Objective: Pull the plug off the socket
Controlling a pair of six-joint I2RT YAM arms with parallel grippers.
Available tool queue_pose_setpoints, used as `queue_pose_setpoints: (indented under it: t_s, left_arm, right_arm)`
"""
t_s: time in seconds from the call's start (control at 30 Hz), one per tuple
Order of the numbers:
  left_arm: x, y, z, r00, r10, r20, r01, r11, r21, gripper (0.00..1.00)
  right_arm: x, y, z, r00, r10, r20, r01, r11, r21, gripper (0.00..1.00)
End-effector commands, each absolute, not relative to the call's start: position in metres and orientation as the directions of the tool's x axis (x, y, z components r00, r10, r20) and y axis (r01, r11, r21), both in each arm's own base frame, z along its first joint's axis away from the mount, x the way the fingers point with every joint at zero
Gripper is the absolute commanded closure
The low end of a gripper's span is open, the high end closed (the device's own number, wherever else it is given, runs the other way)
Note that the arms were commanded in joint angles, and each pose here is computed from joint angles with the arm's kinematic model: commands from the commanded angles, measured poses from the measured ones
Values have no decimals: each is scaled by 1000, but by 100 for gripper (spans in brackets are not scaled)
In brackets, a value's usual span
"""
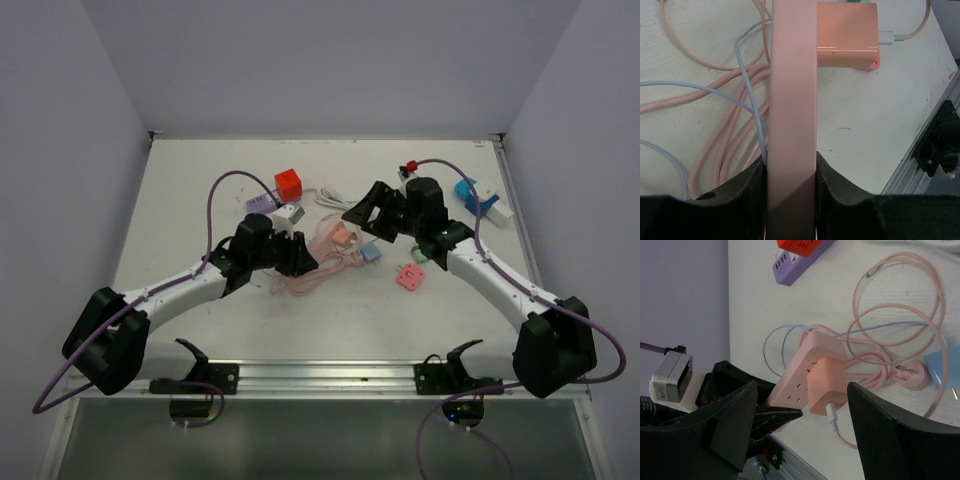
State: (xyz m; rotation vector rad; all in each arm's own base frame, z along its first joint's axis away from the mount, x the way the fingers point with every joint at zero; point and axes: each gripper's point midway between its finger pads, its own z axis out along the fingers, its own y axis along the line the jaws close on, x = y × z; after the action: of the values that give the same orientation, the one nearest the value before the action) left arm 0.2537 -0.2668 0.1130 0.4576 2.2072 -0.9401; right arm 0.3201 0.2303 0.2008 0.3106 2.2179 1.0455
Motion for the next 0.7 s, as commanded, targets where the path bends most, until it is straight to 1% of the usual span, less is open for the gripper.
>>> queue_pose_setpoints:
  t_s: [0.0, 0.17, 0.33, 0.53, 0.67]
  left_arm:
    - [264, -278, 136, -639, -11, -769, 586, 642, -495, 100]
    - [268, -276, 139, -628, -29, -778, 575, 657, -488, 100]
    - [271, -276, 140, -618, -47, -785, 566, 666, -486, 100]
    - [275, -279, 141, -613, -53, -788, 569, 662, -487, 100]
    - [278, -283, 143, -608, -54, -792, 574, 658, -486, 100]
  right_arm:
    - [332, 238, 198, -728, 517, -450, -34, 629, 777, 25]
    - [332, 241, 172, -749, 528, -400, 41, 640, 767, 31]
    - [324, 239, 155, -759, 538, -367, 104, 656, 747, 33]
    - [323, 252, 152, -783, 536, -314, 97, 605, 790, 34]
    - [327, 260, 156, -784, 539, -309, 80, 581, 810, 37]
